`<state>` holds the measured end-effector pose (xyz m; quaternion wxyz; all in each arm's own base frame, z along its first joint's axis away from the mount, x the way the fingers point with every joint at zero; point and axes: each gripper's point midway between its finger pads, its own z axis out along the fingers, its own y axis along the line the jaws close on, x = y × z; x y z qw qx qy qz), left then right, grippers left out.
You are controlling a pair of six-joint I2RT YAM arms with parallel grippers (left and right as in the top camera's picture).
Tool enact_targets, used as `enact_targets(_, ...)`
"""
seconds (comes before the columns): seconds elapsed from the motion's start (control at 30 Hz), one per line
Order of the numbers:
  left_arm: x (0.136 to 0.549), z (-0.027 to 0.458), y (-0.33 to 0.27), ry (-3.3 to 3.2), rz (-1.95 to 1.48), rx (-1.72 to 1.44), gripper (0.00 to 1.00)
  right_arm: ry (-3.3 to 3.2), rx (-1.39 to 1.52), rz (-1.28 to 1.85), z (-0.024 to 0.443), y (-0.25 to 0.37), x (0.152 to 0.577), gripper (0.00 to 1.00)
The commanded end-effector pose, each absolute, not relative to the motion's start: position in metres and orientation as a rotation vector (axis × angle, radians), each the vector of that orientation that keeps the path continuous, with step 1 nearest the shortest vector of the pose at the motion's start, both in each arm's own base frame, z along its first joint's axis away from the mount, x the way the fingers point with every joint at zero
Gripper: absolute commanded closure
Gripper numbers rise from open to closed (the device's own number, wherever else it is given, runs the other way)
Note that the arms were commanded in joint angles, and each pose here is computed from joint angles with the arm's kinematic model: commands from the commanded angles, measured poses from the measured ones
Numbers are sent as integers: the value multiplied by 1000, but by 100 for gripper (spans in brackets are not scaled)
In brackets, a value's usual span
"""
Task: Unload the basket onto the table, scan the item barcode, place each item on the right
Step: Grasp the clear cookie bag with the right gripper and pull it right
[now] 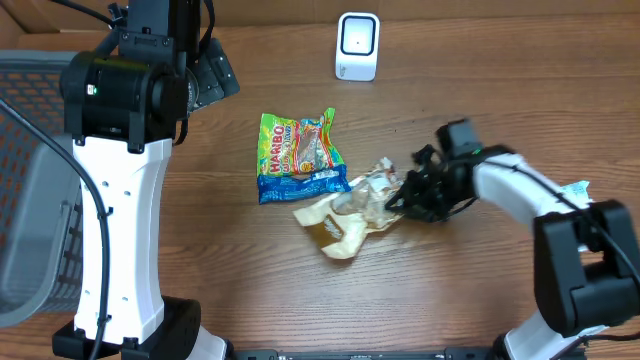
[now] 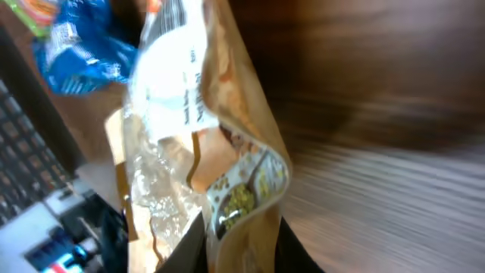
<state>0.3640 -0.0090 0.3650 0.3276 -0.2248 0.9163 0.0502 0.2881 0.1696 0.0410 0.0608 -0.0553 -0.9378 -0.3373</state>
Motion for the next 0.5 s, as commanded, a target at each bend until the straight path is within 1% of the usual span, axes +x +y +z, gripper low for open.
enact_targets(0.0,364,370,-9,2378,101,-617,0,-3049,352,-872,54,131,316,90)
enact_targets(0.03,364,370,-9,2378,101,-617,0,-3093,390,-768,54,116,322,89)
enact_targets(0.07,364,370,-9,2378,101,-617,0,-3135,411,-681,53,105,330,81)
enact_targets(0.1,364,370,-9,2378,101,-617,0,-3177,411,-647,54,99,340,70)
enact_targets(0.13,364,370,-9,2378,101,-617,0,-3212,417,-656,56,98,349,53)
enact_targets(0.17,364,370,-9,2378,101,-617,0,-3237,419,-664,58,98,355,38)
enact_targets(0.2,364,370,-9,2378,101,-617,0,-3259,388,-669,59,98,361,28)
enact_targets(0.23,364,370,-9,2378,101,-617,0,-3277,319,-682,61,99,367,16)
enact_targets(0.27,364,370,-9,2378,101,-617,0,-3283,252,-697,64,99,370,9)
enact_targets(0.3,364,370,-9,2378,101,-617,0,-3283,185,-711,67,99,372,4)
enact_targets(0.37,364,370,-9,2378,101,-617,0,-3257,15,-772,76,101,376,3)
enact_targets(0.4,364,370,-9,2378,101,-617,0,-3167,-106,-949,89,114,373,5)
enact_targets(0.47,364,370,-9,2378,101,-617,0,-3055,-214,-1065,96,124,364,13)
